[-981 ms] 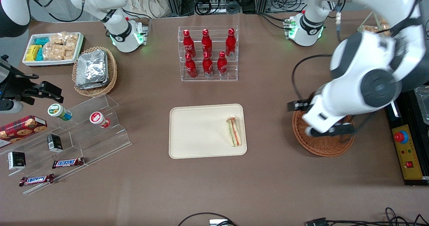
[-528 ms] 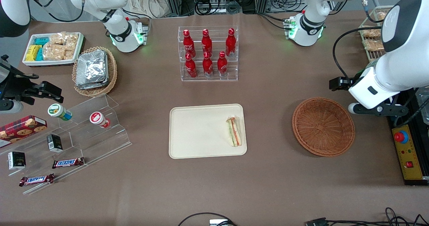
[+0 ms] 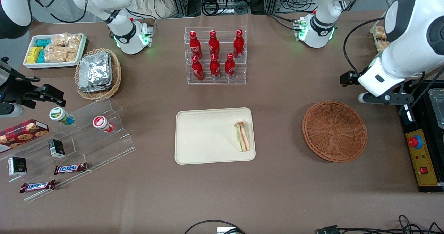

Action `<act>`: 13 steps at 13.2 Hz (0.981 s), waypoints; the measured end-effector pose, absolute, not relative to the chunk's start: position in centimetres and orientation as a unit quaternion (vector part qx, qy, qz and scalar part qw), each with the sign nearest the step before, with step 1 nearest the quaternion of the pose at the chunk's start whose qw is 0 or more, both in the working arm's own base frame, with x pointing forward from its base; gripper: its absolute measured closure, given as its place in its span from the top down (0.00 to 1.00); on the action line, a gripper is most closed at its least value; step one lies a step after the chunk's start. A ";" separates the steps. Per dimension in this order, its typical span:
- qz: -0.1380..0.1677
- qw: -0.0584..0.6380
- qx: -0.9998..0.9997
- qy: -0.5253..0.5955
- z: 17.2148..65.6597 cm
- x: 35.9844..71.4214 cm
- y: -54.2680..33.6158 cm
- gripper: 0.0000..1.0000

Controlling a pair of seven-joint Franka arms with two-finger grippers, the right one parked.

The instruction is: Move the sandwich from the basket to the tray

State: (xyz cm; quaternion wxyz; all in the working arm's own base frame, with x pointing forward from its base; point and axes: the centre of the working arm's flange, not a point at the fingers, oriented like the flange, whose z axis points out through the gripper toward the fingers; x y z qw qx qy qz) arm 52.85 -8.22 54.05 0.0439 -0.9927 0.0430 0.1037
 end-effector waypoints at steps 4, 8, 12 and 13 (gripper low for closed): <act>0.094 0.044 -0.994 0.040 54.4 52.8 -8.0 1.00; 0.082 0.043 -0.995 0.038 55.3 53.0 -7.9 1.00; 0.083 0.043 -0.995 0.042 55.3 53.0 -8.3 1.00; 0.083 0.043 -0.995 0.042 55.2 53.0 -8.3 1.00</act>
